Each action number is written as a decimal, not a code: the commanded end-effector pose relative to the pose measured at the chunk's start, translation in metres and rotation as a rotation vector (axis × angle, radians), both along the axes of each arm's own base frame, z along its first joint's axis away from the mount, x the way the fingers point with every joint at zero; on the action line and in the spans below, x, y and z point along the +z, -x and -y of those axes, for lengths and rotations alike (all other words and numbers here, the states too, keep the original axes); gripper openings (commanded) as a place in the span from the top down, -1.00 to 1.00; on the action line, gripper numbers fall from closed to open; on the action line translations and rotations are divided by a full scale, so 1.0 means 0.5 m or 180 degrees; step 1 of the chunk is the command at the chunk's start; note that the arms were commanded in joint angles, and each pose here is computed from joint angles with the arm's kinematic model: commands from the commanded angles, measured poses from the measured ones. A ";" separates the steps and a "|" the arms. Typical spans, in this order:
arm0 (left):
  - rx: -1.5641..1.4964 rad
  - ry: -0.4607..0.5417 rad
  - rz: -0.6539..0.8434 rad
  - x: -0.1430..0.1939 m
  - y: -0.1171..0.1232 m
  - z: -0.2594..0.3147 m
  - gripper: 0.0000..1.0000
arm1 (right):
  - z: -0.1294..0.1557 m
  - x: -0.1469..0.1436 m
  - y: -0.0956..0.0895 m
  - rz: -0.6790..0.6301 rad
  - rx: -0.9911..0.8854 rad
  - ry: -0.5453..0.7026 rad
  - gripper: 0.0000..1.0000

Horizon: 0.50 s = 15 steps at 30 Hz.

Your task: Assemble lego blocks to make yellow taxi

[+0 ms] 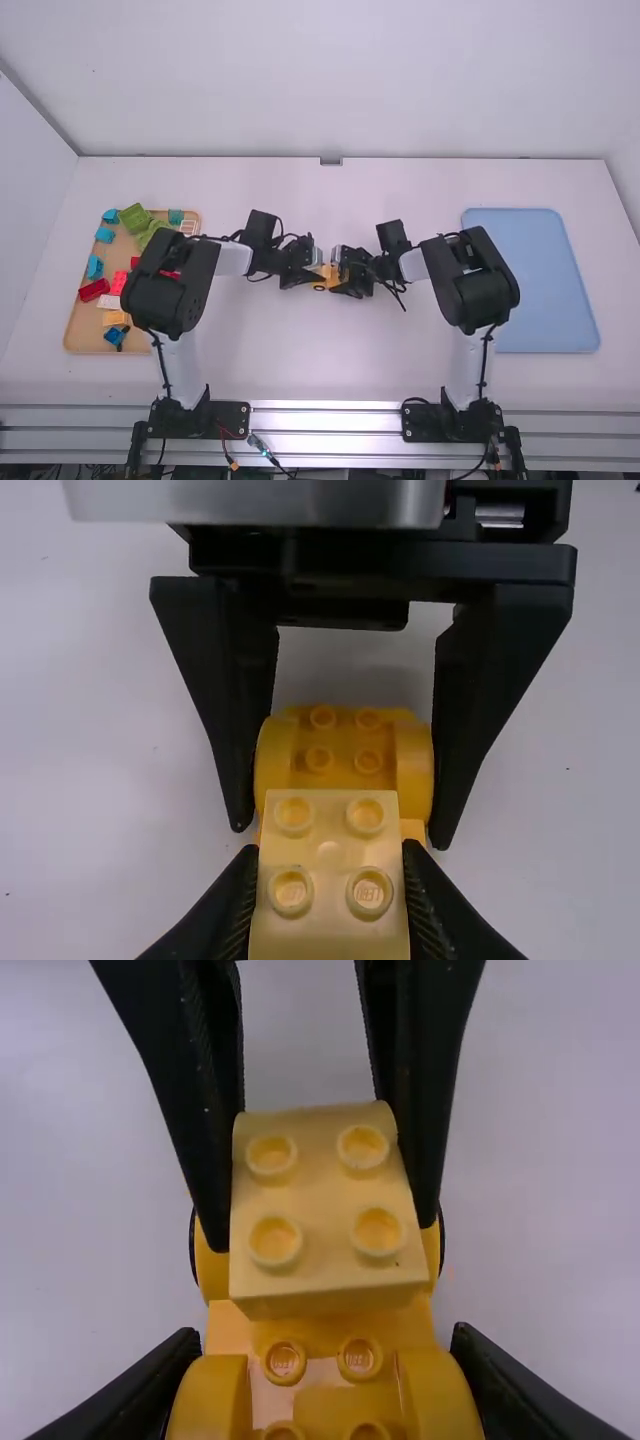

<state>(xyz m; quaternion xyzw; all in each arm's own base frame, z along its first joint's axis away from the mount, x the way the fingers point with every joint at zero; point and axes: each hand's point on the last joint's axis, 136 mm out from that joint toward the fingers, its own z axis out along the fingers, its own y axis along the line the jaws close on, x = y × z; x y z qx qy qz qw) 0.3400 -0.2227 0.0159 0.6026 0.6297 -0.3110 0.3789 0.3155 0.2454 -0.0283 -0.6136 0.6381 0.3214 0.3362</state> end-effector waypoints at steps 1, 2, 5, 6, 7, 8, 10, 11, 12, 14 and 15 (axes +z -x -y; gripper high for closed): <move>0.0063 -0.0081 -0.0043 -0.001 0.008 -0.010 0.97 | 0.022 -0.041 0.015 -0.0167 -0.0111 0.0223 -0.23; 0.0091 -0.0139 -0.0055 -0.007 0.007 -0.014 0.97 | 0.022 -0.041 0.015 -0.0170 -0.0110 0.0223 -0.23; 0.0119 -0.0181 -0.0078 -0.012 0.007 -0.018 0.97 | 0.022 -0.041 0.015 -0.0169 -0.0109 0.0221 -0.23; 0.0113 -0.0181 -0.0077 -0.012 0.007 -0.017 0.97 | 0.022 -0.041 0.015 -0.0170 -0.0109 0.0220 -0.23; 0.0110 -0.0183 -0.0076 -0.012 0.008 -0.017 0.97 | 0.022 -0.041 0.015 -0.0169 -0.0108 0.0220 -0.23; 0.0125 -0.0181 -0.0070 -0.012 0.005 -0.019 0.92 | 0.022 -0.041 0.015 -0.0170 -0.0111 0.0223 -0.23; 0.0116 -0.0179 -0.0062 -0.011 0.006 -0.017 0.83 | 0.022 -0.041 0.015 -0.0170 -0.0109 0.0220 -0.23; 0.0111 -0.0178 -0.0064 -0.011 0.006 -0.016 0.69 | 0.022 -0.041 0.015 -0.0169 -0.0109 0.0221 -0.23; 0.0106 -0.0168 -0.0061 -0.010 0.006 -0.016 0.45 | 0.022 -0.041 0.015 -0.0169 -0.0109 0.0223 -0.23; 0.0108 -0.0167 -0.0057 -0.010 0.006 -0.016 0.17 | 0.022 -0.041 0.016 -0.0174 -0.0111 0.0220 -0.24; 0.0111 -0.0168 -0.0056 -0.010 0.005 -0.016 0.03 | 0.022 -0.041 0.015 -0.0177 -0.0114 0.0220 -0.24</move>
